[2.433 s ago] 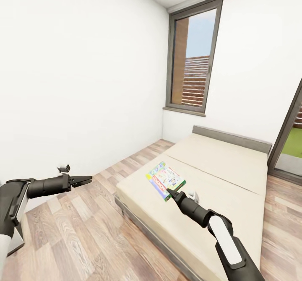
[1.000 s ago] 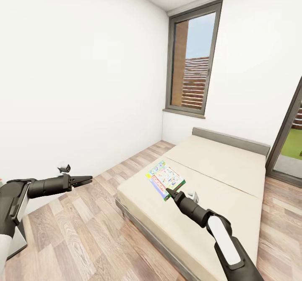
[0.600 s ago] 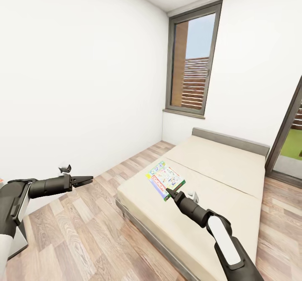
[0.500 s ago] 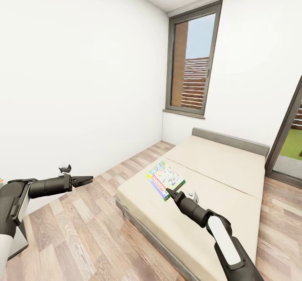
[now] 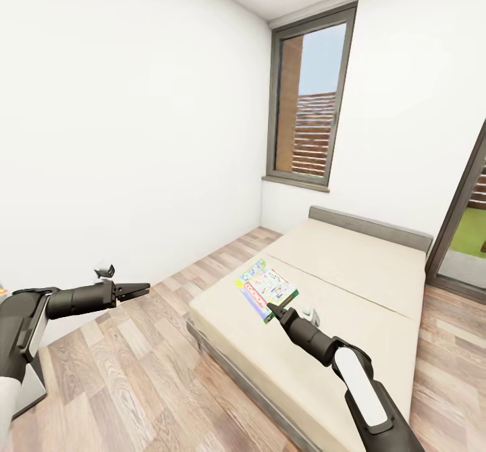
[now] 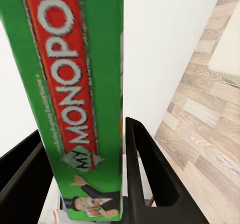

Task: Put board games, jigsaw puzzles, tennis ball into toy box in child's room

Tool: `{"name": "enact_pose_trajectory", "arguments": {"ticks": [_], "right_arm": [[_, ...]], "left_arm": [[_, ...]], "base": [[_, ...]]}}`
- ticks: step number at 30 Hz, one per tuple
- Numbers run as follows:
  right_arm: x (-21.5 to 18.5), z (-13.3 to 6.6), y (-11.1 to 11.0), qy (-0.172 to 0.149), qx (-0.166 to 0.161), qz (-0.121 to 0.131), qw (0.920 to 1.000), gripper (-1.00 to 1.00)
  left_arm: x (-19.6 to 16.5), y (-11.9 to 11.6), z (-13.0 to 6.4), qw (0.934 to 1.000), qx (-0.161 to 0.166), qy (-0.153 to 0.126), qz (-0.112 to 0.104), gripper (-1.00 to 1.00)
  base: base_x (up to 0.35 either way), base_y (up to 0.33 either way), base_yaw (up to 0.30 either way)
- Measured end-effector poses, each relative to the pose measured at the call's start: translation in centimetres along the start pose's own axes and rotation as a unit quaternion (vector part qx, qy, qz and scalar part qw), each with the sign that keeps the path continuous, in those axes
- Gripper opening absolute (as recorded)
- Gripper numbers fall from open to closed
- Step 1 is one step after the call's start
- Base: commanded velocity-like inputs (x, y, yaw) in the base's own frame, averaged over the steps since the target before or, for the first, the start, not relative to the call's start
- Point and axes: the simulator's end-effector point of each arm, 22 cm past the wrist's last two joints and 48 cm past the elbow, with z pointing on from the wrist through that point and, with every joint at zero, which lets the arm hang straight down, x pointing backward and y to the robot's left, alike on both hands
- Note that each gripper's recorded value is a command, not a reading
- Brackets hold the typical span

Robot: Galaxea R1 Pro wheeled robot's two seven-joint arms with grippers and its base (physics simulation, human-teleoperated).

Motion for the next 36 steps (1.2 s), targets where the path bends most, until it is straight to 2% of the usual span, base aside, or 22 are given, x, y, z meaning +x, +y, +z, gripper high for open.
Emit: {"name": "enact_pose_trajectory", "arguments": {"ticks": [10, 36], "right_arm": [[0.09, -0.39, 0.63, 0.001, 0.0, 0.001, 1.0, -1.0], [0.11, -0.4, 0.3, 0.002, 0.008, -0.009, 0.9999, -1.0]], "left_arm": [[-0.15, -0.7, -0.28, 1.0, 0.0, 0.0, 0.0, 1.0], [-0.11, -0.73, -0.18, 1.0, 0.001, 0.0, 0.0, 1.0]], "base": [[0.0, 0.0, 0.0], [0.0, 0.0, 0.0]]}}
